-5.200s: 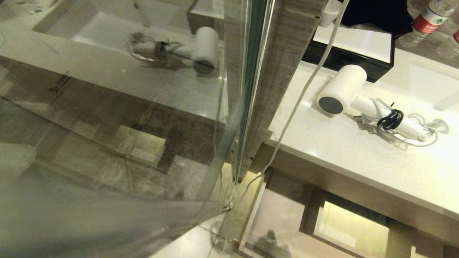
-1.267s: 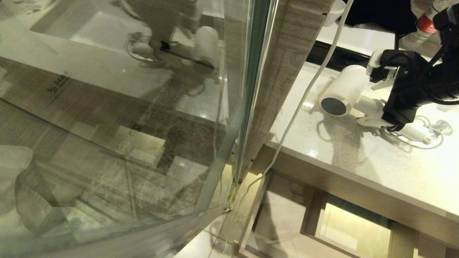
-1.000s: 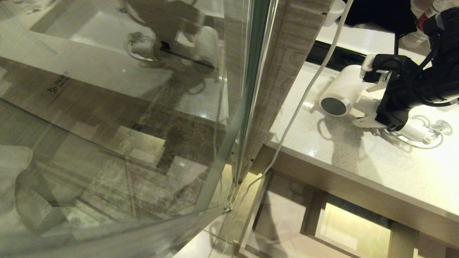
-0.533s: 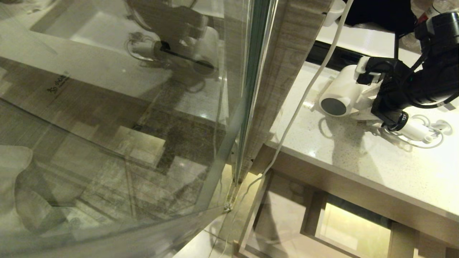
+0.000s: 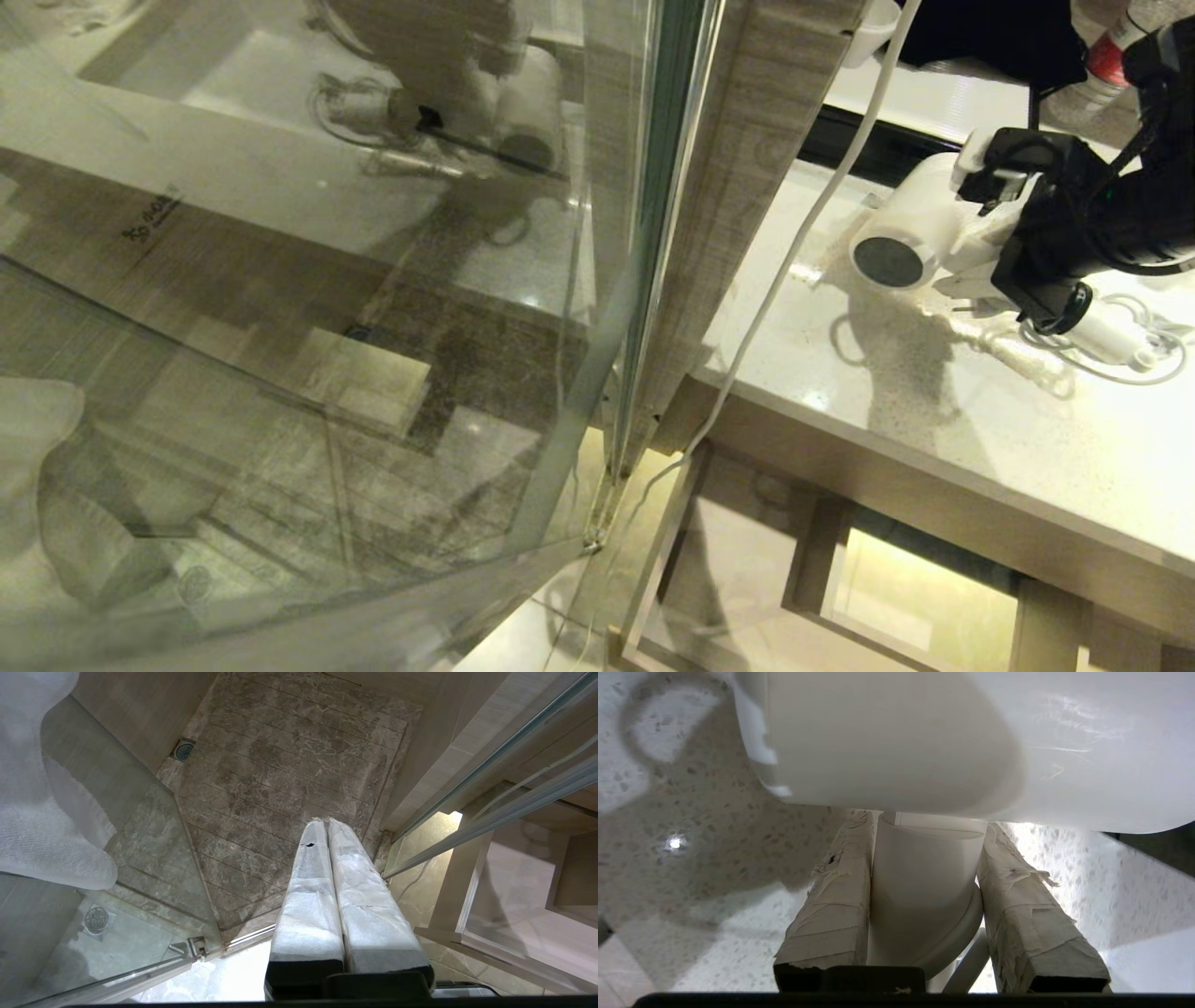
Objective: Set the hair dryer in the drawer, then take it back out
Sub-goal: Pick up the hairdryer, then put it into the drawer
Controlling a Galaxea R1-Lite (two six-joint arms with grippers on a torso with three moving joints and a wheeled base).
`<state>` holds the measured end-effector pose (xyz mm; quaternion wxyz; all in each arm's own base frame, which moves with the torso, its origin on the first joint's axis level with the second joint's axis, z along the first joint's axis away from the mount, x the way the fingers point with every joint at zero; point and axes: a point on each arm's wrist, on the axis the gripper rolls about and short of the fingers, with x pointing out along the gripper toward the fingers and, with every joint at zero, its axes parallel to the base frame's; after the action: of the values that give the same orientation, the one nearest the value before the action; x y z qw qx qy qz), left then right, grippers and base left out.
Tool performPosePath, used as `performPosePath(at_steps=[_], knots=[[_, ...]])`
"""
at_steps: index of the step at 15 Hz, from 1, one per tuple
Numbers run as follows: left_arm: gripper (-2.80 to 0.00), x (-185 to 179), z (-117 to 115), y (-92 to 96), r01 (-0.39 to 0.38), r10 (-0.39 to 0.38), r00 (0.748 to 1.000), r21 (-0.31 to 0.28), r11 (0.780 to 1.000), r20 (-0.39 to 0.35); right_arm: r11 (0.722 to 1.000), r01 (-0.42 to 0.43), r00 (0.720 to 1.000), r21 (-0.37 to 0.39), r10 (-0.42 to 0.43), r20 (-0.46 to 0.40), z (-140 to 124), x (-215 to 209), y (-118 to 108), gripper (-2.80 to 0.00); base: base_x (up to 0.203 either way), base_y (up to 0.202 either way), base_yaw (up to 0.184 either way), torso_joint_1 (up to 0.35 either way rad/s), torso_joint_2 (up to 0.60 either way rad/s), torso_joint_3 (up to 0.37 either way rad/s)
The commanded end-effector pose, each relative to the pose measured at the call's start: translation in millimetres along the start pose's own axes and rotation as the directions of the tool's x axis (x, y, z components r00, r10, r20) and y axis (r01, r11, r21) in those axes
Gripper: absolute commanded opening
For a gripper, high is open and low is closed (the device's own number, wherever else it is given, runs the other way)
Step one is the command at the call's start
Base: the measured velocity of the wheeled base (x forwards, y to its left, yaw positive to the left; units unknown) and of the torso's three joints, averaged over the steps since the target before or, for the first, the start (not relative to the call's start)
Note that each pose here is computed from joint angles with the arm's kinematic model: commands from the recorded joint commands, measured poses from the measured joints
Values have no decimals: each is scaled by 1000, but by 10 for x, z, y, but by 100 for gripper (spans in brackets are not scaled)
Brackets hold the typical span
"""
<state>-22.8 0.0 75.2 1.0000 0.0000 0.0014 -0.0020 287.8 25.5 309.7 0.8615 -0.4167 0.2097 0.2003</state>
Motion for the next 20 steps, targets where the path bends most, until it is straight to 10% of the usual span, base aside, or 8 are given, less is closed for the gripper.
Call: performPosePath(at_steps=[1,13,20], knots=[[-280,1,-4,0,-1,1,1000,0,1000,-2,999,36,999,18,-36,18,-14,-250,16,-280,0,0,0,0,0,0],[-280,0,0,0,0,0,1000,0,1000,0,976,202,978,82,-206,40,-361,-1420,464,-280,0,0,0,-186,121,-67],[-280,0,0,0,-1,1,1000,0,1000,0,907,375,921,193,-388,38,-677,-2140,1080,-280,0,0,0,-291,98,-189]])
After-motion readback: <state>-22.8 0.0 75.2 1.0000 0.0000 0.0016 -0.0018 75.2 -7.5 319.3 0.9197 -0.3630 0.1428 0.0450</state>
